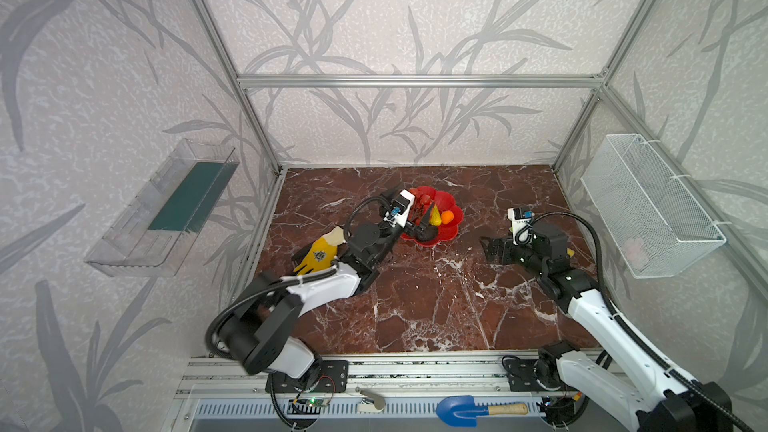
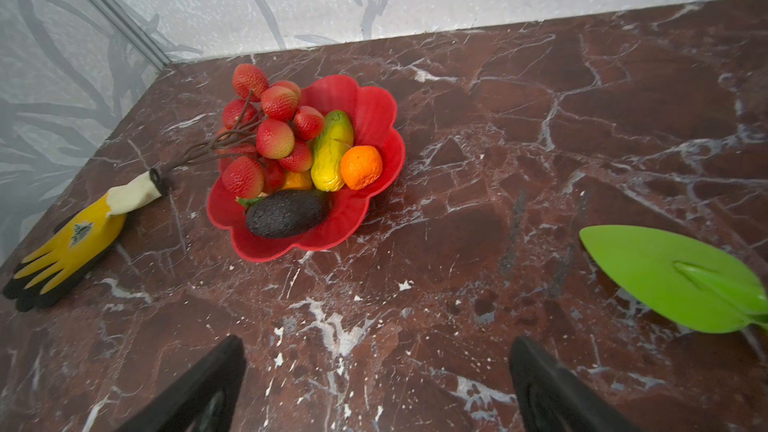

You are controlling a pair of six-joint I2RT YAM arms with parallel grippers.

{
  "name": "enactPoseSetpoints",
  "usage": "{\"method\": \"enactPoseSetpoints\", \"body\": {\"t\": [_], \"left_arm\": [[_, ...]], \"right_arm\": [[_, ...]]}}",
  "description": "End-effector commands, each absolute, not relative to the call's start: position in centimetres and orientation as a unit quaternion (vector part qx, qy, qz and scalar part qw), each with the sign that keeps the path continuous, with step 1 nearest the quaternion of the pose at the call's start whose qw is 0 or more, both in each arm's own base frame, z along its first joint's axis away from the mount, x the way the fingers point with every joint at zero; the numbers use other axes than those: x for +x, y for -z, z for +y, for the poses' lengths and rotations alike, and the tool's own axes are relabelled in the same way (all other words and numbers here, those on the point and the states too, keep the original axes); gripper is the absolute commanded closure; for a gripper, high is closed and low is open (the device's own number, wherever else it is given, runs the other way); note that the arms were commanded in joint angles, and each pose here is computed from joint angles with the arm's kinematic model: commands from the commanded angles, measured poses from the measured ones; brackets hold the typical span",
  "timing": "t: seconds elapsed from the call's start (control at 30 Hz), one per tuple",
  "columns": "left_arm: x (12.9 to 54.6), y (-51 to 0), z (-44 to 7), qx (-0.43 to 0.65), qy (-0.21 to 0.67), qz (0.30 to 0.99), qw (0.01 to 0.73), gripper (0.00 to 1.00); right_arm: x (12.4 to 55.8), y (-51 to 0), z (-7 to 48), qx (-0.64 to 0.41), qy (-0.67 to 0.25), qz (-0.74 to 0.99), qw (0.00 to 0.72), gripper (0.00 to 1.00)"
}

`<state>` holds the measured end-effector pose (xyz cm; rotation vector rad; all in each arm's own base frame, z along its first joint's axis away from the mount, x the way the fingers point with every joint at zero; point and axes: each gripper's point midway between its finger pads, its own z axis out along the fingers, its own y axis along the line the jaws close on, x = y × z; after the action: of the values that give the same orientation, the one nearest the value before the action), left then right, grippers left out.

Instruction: Place and organize the fake fruits in the fruit bowl

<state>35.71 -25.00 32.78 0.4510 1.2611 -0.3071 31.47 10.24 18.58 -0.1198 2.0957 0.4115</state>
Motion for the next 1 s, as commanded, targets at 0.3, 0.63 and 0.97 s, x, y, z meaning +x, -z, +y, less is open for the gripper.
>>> {"method": "enactPoseSetpoints", "body": {"t": [0.3,0.63,0.97], "left_arm": [[29.2,-19.7,1.8,-0.144,-0.142,0.73,0.653,0.01],[34.5,-13.7,5.4,-0.142,-0.137,0.731,0.654,0.0],[37.0,-10.5,6.6,-0.157,-0.135,0.762,0.614,0.01]], "right_arm": [[37.2,-16.1,3.2,-0.024,0.058,0.812,0.581,0.01],[38.7,-12.0,3.8,-0.061,0.052,0.797,0.598,0.01],[38.9,-9.8,5.0,-0.094,0.032,0.784,0.613,0.01]]}}
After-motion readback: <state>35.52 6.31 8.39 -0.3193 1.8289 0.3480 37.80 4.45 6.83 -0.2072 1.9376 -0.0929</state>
